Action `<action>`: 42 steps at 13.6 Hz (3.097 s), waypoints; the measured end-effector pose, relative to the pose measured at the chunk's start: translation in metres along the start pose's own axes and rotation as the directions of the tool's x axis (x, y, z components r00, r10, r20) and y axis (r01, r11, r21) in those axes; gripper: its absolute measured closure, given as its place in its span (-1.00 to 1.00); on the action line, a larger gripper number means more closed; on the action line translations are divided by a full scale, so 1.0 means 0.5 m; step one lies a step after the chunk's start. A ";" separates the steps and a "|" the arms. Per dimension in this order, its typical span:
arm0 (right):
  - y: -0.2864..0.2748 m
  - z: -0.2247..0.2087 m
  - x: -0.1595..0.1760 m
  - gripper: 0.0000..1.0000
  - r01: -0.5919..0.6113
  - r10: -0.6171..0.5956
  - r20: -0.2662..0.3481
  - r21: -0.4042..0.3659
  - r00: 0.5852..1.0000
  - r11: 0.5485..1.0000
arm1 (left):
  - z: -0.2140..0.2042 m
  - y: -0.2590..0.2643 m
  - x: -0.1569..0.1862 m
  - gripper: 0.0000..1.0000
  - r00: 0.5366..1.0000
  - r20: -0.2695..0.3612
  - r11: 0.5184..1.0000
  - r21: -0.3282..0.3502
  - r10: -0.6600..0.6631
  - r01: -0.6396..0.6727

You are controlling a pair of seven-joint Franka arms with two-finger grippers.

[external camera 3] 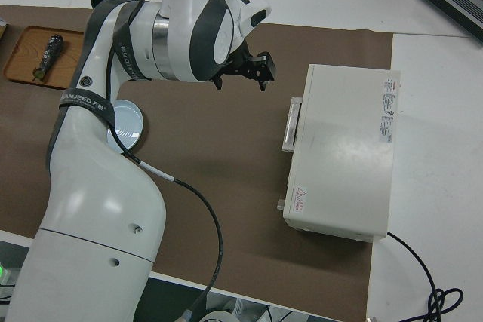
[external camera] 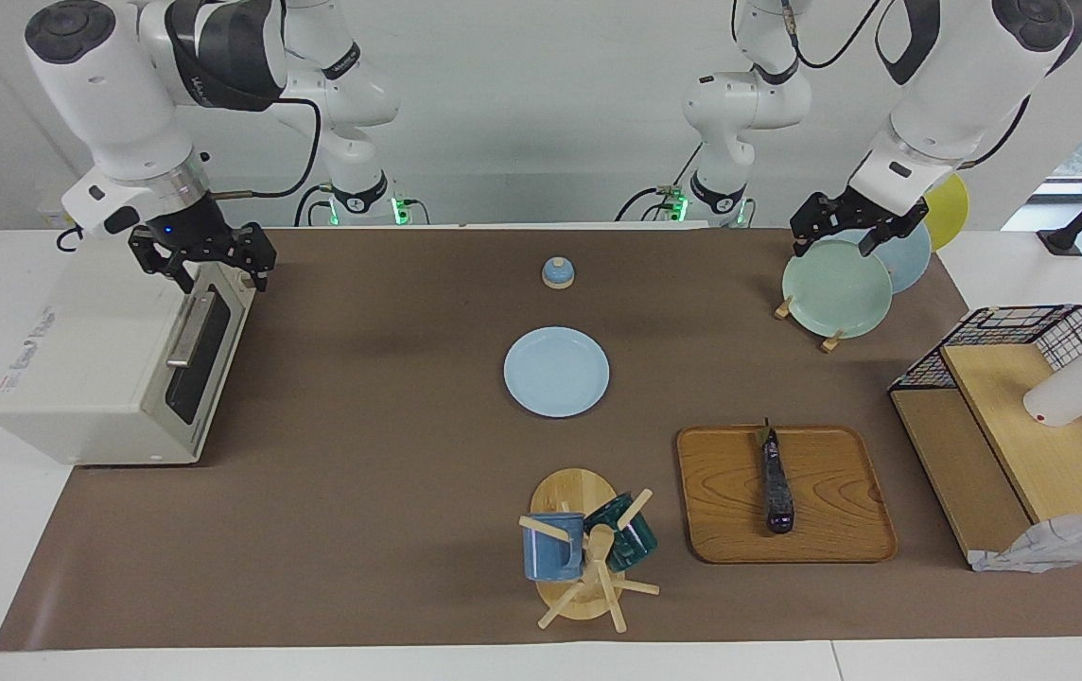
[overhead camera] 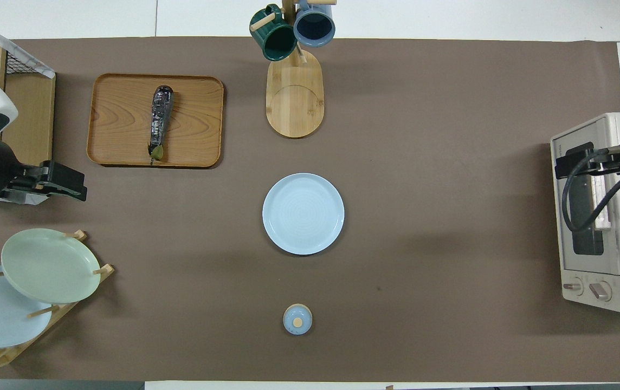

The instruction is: Put eggplant into oven

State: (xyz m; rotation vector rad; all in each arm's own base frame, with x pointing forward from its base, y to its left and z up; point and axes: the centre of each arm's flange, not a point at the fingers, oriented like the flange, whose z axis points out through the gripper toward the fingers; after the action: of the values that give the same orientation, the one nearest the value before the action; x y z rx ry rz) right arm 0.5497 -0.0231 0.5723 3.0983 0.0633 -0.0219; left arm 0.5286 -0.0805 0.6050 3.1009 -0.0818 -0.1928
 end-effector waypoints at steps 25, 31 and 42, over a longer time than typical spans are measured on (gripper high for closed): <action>0.150 0.211 -0.061 0.98 -0.015 0.016 0.037 -0.015 0.999 1.000 | 0.032 -0.009 0.072 -1.00 0.995 -0.100 1.000 -0.015 -0.011 0.010; 0.148 0.209 -0.061 0.98 0.032 -0.029 0.045 -0.051 0.999 0.998 | 0.273 -0.026 0.261 -1.00 0.994 -0.111 0.999 -0.032 0.020 -0.024; 0.151 0.215 -0.064 0.98 0.043 -0.041 0.041 -0.051 0.998 0.998 | 0.504 0.000 0.425 -1.00 0.978 -0.172 0.992 -0.016 0.122 -0.126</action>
State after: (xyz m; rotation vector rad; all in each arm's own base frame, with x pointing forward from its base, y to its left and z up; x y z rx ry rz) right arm 0.5193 -0.1043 0.4685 3.0433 0.1251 -0.0828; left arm 0.7079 -0.1000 0.3290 3.0573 -0.2647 0.0748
